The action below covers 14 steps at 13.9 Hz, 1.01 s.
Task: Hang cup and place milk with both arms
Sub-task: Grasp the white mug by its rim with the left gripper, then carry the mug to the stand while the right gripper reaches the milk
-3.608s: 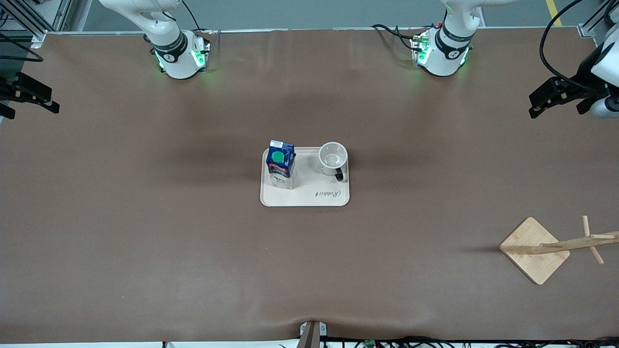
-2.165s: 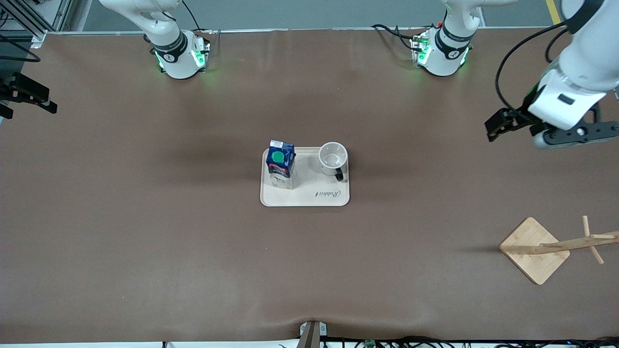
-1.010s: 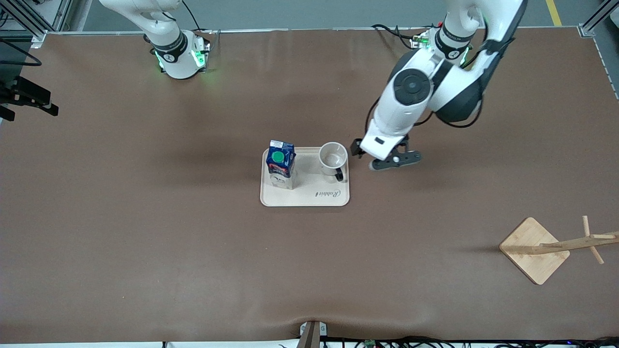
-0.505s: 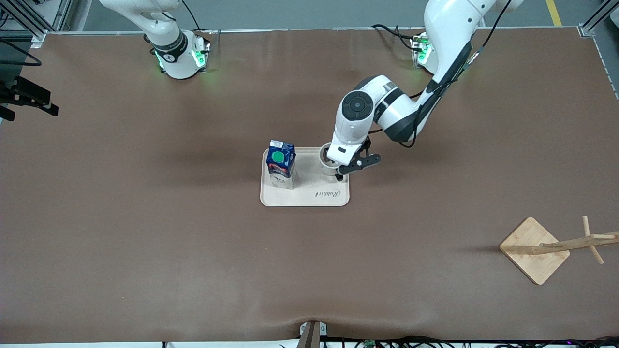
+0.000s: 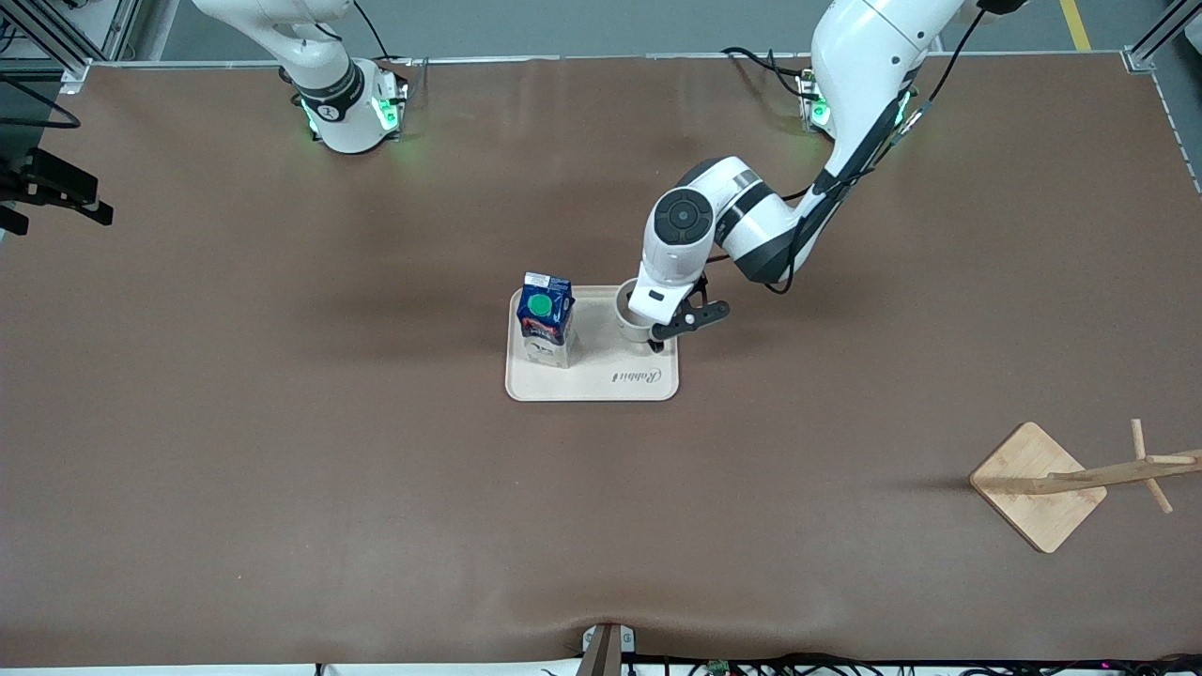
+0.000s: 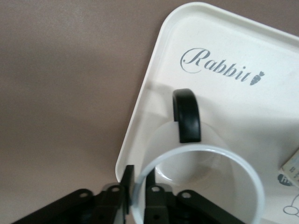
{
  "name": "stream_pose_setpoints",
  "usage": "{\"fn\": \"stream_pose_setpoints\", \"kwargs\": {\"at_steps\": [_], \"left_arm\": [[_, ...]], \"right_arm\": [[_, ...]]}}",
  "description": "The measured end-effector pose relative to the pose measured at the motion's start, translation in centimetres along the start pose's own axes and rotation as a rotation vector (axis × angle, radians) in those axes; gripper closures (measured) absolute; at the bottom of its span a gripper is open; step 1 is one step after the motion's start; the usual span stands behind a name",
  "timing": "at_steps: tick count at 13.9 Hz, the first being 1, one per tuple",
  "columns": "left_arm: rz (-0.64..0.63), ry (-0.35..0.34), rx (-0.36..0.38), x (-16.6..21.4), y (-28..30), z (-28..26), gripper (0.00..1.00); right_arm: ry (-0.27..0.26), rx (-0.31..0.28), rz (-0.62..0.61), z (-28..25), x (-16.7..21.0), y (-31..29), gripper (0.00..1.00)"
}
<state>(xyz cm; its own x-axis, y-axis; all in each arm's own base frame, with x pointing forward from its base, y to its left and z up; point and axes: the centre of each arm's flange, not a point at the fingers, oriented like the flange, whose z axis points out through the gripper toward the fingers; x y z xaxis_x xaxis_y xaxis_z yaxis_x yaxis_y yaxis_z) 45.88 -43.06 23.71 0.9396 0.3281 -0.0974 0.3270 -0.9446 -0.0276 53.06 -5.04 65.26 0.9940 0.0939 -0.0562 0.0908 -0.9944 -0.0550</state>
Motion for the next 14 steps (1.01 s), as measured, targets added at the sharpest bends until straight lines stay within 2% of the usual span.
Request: {"fn": "stream_pose_setpoints", "kwargs": {"at_steps": [1, 5, 8, 9, 12, 14], "left_arm": [[-0.001, 0.006, -0.012, 0.2, 0.3, -0.5, 0.93], [0.006, 0.045, -0.034, 1.3, 0.9, -2.3, 0.93], [0.012, 0.098, -0.022, 2.8, 0.6, -6.7, 0.93], [0.013, 0.117, -0.017, 3.5, 0.1, -8.9, 0.93], [0.008, 0.187, -0.027, 7.2, -3.5, -15.9, 0.93], [0.004, 0.236, -0.042, 10.3, -7.0, -19.6, 0.93]], "right_arm": [[0.0, 0.0, 0.0, 0.0, 0.0, 0.0, 0.0], [-0.017, 0.003, -0.001, 0.4, 0.1, 0.0, 0.0], [-0.045, 0.006, -0.003, 1.9, 1.0, 0.0, 0.0], [-0.065, 0.009, -0.003, 2.9, 1.6, 0.1, 0.0], [-0.185, 0.019, -0.018, 10.3, 5.6, 0.0, 0.0], [-0.228, 0.021, -0.038, 13.8, 7.5, 0.2, 0.0]]}}
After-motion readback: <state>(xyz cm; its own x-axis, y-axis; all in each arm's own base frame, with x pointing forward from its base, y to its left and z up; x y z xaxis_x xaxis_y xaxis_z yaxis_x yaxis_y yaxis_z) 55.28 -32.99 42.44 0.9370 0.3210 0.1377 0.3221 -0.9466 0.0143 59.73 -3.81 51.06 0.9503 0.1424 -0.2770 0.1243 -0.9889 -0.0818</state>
